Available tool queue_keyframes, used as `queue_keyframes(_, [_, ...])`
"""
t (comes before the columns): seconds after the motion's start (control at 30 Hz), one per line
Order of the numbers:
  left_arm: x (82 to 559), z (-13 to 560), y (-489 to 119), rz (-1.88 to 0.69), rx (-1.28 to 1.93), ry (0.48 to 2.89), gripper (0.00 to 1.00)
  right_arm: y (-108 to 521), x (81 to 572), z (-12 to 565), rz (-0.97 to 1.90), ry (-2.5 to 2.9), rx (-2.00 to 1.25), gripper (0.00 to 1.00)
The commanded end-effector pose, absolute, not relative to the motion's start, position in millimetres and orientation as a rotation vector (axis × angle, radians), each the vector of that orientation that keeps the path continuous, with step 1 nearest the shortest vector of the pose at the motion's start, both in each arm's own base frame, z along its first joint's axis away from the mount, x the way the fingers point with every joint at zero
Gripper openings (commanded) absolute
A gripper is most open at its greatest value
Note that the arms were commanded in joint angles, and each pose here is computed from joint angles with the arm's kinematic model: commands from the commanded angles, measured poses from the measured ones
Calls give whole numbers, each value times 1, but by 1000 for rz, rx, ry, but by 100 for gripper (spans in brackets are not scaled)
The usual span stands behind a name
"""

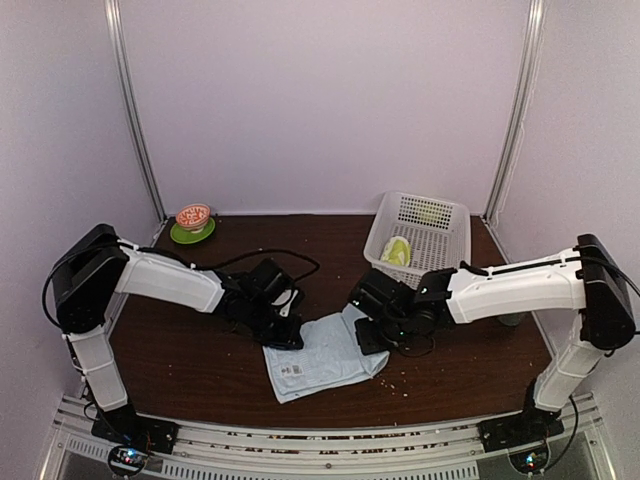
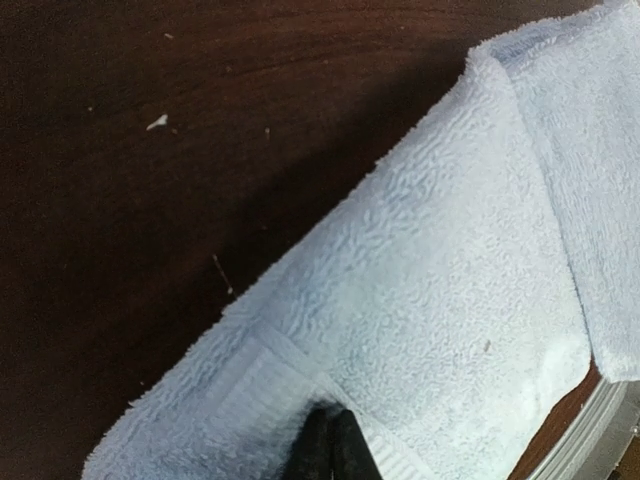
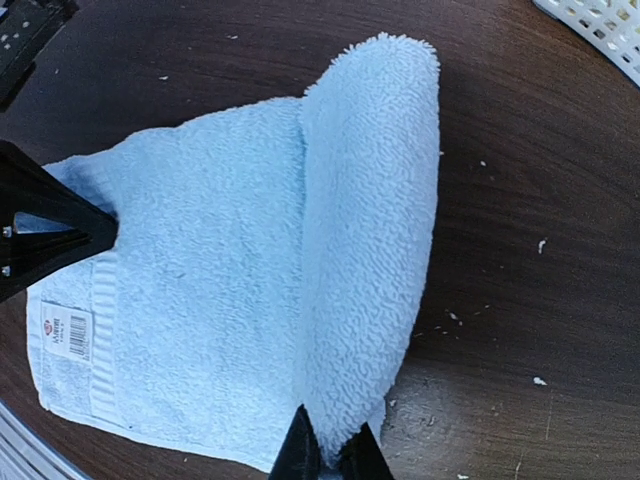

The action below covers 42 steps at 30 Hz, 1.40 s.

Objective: Roll the towels
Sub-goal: Roll the towel at the center of the board.

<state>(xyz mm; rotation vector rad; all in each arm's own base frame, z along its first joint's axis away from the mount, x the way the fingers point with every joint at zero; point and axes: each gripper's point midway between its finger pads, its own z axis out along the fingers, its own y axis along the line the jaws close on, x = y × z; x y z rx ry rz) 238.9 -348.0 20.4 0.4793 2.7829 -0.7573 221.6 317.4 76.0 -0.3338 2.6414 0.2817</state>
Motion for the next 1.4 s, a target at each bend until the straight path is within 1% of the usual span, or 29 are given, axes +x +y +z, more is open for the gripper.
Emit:
queue_keyframes(0.0, [231, 6, -341, -745, 466, 2807, 1, 337, 220, 81, 283, 2614, -400, 0])
queue_keyframes(0.27, [228, 6, -340, -767, 459, 2800, 0, 367, 208, 69, 369, 2642, -486, 0])
queue_keyframes(0.37, [227, 6, -339, -766, 462, 2800, 0, 380, 201, 66, 471, 2646, -517, 0])
queue_keyframes(0.4, [227, 6, -339, -767, 464, 2799, 0, 385, 197, 65, 516, 2653, -531, 1])
queue_keyframes(0.43, [227, 6, -339, -767, 464, 2798, 0, 389, 195, 65, 554, 2653, -539, 5])
queue_keyframes(0.47, [227, 7, -339, -770, 466, 2796, 0, 392, 192, 65, 591, 2652, -550, 14])
queue_keyframes(0.53, [227, 10, -340, -774, 469, 2790, 0, 396, 188, 63, 640, 2650, -553, 24])
queue_keyframes(0.6, [227, 16, -341, -784, 474, 2777, 0, 399, 187, 63, 685, 2638, -551, 31])
queue_keyframes(0.67, [228, 24, -342, -793, 479, 2763, 0, 400, 186, 60, 703, 2637, -551, 35])
queue_keyframes(0.8, [231, 46, -345, -804, 500, 2724, 0, 398, 186, 48, 723, 2653, -546, 38])
queue_keyframes(0.97, [240, 91, -352, -851, 518, 2624, 0, 395, 186, 40, 757, 2661, -529, 41])
queue_keyframes(1.13, [252, 132, -381, -1011, 529, 2496, 0, 391, 186, 37, 769, 2661, -511, 42])
queue_keyframes(1.23, [258, 140, -400, -1100, 530, 2451, 0, 389, 186, 38, 765, 2661, -505, 43])
queue_keyframes(1.37, [263, 130, -418, -1170, 539, 2451, 0, 386, 187, 39, 772, 2655, -489, 43])
